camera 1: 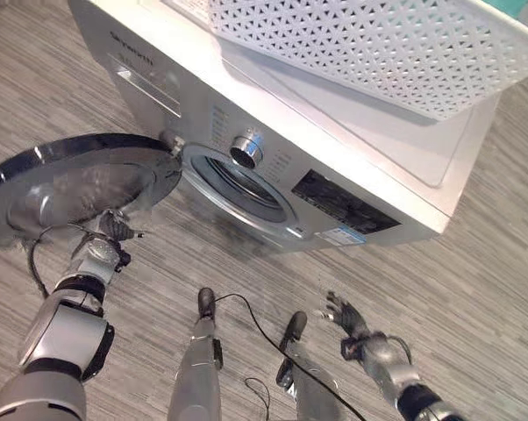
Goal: Grab the laundry basket,head to the washer,open it,put in the laundry and shut it.
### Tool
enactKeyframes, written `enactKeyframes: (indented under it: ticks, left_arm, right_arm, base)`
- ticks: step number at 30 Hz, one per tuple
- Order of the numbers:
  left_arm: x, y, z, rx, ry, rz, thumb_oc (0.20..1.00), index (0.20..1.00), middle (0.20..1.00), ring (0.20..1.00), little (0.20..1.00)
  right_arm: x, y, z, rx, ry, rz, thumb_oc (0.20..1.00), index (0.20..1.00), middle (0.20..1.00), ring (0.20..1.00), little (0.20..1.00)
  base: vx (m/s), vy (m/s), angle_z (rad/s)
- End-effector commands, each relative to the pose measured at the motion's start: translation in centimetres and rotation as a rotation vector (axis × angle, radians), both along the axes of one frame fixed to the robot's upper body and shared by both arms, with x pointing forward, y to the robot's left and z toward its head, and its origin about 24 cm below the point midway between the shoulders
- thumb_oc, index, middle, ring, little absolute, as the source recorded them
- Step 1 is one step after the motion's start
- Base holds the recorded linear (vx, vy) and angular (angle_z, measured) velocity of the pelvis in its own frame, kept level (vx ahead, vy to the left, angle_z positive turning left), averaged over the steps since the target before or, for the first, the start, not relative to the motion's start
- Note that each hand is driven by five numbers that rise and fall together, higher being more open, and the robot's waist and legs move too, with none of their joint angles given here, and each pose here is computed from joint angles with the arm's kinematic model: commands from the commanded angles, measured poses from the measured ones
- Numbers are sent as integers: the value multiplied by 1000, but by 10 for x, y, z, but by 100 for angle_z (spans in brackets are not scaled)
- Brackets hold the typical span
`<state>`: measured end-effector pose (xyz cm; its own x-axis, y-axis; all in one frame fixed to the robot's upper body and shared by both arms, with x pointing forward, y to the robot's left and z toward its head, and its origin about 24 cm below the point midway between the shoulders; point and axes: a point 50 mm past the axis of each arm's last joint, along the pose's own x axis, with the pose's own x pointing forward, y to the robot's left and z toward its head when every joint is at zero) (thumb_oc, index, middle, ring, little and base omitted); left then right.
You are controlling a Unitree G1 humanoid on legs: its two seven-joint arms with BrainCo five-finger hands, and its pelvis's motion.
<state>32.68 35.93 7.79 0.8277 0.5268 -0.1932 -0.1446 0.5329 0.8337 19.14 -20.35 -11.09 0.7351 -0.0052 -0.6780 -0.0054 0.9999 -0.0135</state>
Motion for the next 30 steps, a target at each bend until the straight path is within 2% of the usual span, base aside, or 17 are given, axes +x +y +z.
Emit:
enactKeyframes:
  ticks: [1,5,8,11,12,16,21,23,26,30]
  left_arm:
    - [-12,20,9,102,-23,58,1000,1000,1000,1000,1000]
    - [-31,30,-3,75,-50,87,1000,1000,1000,1000,1000]
    - [-45,22,-20,12,-86,65,1000,1000,1000,1000,1000]
    - [-59,-2,-46,-103,-111,-2,1000,1000,1000,1000,1000]
    - [-60,-2,-47,-104,-109,-1,1000,1000,1000,1000,1000]
    - [-95,-51,-97,-323,-15,-135,1000,1000,1000,1000,1000]
    - [-111,-66,-118,-418,60,-150,1000,1000,1000,1000,1000]
    - [-125,-73,-135,-508,125,-136,1000,1000,1000,1000,1000]
    - [-144,-62,-150,-587,159,-25,1000,1000,1000,1000,1000]
    - [-176,-39,-167,-569,241,145,1000,1000,1000,1000,1000]
  right_arm:
    - [-14,-32,-1,-55,23,-93,1000,1000,1000,1000,1000]
    - [-53,-58,-15,-89,141,-217,1000,1000,1000,1000,1000]
    - [-66,-66,-18,-92,175,-257,1000,1000,1000,1000,1000]
    - [-67,-68,-19,-98,199,-252,1000,1000,1000,1000,1000]
    - [-67,-68,-19,-99,200,-250,1000,1000,1000,1000,1000]
    - [-99,-68,-34,-115,373,-216,1000,1000,1000,1000,1000]
    - [-122,-70,-42,-122,483,-244,1000,1000,1000,1000,1000]
    - [-137,-78,-43,-135,534,-321,1000,1000,1000,1000,1000]
    - [-118,-103,-28,-148,402,-456,1000,1000,1000,1000,1000]
    - [-60,-149,57,-377,-79,-439,1000,1000,1000,1000,1000]
  base:
    - [42,122,-26]
    - [61,112,-23]
    - [72,104,-24]
    - [54,57,-15]
    - [63,37,-14]
    - [83,37,-16]
    - [46,11,-1]
    - [69,40,-12]
    - [45,64,-10]
    - [28,69,-29]
